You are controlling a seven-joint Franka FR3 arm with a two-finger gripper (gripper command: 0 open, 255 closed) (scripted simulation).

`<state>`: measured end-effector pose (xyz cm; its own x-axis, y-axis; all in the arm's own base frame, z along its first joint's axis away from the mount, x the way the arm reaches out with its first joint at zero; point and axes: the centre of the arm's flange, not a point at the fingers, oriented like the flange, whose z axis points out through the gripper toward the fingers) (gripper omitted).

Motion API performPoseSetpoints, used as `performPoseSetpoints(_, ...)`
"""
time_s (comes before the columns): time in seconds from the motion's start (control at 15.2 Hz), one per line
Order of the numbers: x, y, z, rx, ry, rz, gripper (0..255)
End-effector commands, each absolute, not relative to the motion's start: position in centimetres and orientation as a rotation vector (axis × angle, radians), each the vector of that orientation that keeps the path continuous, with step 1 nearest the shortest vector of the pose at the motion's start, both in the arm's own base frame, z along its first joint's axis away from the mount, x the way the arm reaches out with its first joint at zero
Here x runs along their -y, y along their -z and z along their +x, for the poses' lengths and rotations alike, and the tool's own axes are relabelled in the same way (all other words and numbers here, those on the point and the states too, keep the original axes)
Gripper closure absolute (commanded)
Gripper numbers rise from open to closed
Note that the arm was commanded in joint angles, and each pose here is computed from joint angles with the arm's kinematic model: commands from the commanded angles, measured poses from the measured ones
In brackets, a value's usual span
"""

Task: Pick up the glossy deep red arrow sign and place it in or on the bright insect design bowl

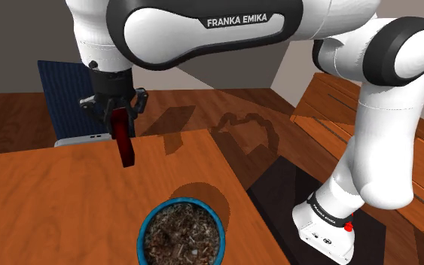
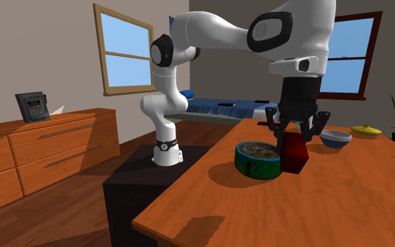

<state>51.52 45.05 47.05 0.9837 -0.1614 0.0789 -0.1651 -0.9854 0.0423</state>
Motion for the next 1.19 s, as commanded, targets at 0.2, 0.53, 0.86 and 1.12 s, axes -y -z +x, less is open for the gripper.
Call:
performPoseSetpoints(0.2,-45.1,-49.3,51.5,0.253,-0.116,3.08,255)
performPoseSetpoints(0.53,-45.3,-49.8,44.9,0.253,-0.116,3.08,255)
performPoseSetpoints(0.86,-45.5,-50.4,38.4,0.253,-0.116,3.08,255)
performPoseSetpoints(1.12,-45.7,-50.8,33.1,0.253,-0.116,3.08,255)
